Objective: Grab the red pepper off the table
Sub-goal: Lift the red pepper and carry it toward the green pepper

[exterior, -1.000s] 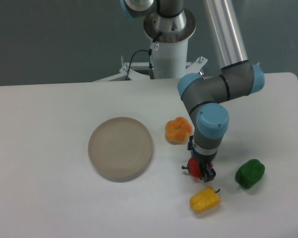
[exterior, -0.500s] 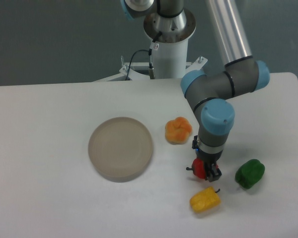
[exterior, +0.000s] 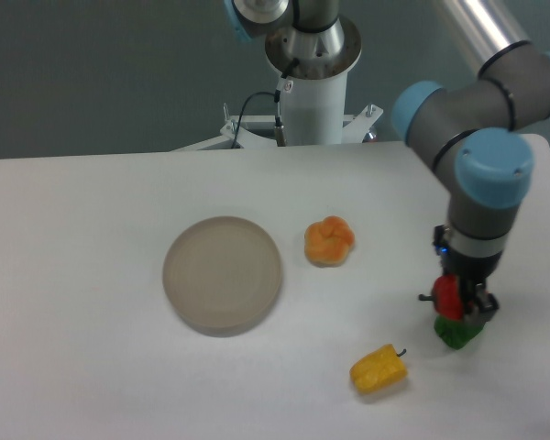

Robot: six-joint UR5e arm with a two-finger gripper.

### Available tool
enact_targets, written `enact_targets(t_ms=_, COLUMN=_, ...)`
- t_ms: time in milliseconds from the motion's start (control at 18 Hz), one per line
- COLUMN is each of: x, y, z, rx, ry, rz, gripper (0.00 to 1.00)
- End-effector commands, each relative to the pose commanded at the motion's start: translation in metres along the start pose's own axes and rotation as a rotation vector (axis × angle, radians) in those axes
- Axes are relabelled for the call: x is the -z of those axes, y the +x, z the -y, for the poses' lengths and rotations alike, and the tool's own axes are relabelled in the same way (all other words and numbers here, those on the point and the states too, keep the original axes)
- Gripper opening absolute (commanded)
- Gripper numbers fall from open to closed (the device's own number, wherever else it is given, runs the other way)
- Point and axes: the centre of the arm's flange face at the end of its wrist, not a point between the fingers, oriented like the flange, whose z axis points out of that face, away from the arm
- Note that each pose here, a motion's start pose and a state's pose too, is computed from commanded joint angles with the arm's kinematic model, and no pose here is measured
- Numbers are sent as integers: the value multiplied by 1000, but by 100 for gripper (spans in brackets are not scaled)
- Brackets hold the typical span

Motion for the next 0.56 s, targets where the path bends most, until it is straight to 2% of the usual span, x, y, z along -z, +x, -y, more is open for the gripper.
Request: enact_targets(t_ms=556, x=7, y=-6, z=10, rx=7, ry=12, rz=22, gripper=58)
